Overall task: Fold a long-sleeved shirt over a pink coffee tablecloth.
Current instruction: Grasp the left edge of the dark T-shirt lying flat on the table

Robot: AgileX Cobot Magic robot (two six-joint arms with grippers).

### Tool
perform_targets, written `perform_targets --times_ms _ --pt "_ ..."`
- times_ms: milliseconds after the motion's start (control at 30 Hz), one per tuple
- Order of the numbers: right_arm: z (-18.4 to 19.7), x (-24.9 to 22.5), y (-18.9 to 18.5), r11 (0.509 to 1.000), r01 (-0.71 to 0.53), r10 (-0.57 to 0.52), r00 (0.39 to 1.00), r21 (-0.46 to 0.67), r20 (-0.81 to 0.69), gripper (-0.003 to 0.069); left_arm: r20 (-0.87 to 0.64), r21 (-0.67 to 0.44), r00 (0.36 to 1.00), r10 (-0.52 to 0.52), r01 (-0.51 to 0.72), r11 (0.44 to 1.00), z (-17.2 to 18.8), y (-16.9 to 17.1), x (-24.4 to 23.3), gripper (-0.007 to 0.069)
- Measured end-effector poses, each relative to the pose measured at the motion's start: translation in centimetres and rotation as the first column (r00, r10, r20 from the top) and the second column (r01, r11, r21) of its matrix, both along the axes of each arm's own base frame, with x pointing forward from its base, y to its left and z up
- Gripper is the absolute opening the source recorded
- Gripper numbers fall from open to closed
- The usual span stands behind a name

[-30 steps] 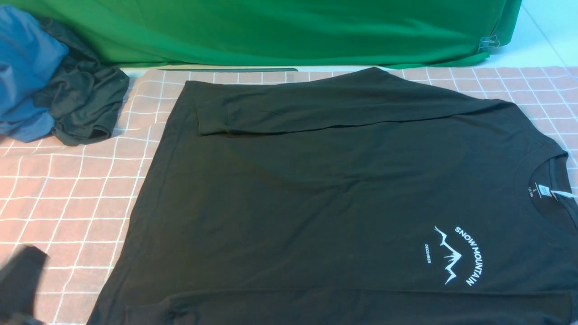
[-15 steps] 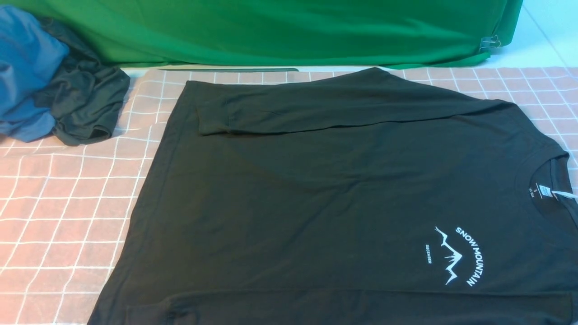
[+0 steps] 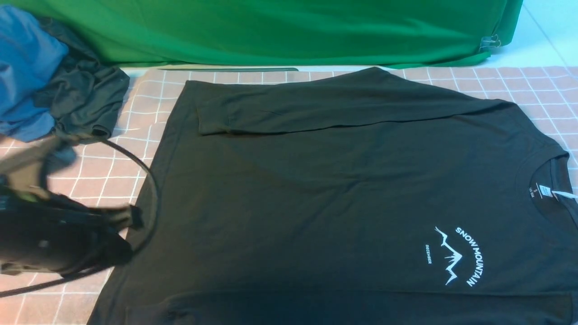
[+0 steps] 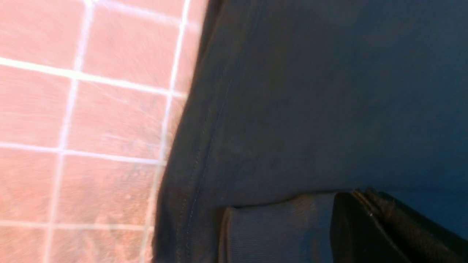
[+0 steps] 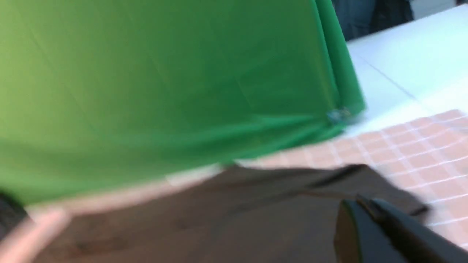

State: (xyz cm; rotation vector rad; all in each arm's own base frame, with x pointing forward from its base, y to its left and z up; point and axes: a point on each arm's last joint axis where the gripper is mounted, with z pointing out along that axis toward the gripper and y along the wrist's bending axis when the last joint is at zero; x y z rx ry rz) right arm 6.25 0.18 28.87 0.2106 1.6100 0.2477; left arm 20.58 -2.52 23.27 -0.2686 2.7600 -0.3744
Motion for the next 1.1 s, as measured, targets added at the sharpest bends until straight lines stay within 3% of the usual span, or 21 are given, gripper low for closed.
perform_targets --times_ms 233,567,800,1000,1100 --pt "3.3 4.4 0.1 0.979 -0.072 0.004 0.942 -0.191 -0.336 0.0040 -0.160 -0.003 0.974 -0.158 0.160 0.987 -3.2 -3.0 0.8 0.0015" --pt "2.7 6.1 0.4 0.972 -0.118 0.026 0.913 -0.202 -0.407 0.0039 -0.198 0.067 0.959 -0.203 0.220 0.973 -4.8 -3.7 1.3 0.0019" --pt "2.7 6.1 0.4 0.973 -0.118 0.028 0.913 -0.197 -0.407 0.0039 -0.201 0.142 0.949 -0.243 0.274 0.951 -4.9 -3.1 1.4 0.0214" --pt "2.7 6.1 0.4 0.973 -0.118 0.029 0.914 -0.198 -0.406 0.0039 -0.230 0.174 0.935 -0.269 0.312 0.934 -5.3 -2.8 1.4 0.0482" --pt "2.7 6.1 0.4 0.973 -0.118 0.029 0.914 -0.197 -0.404 0.0039 -0.269 0.173 0.922 -0.279 0.332 0.927 -6.1 -2.8 1.5 0.0556"
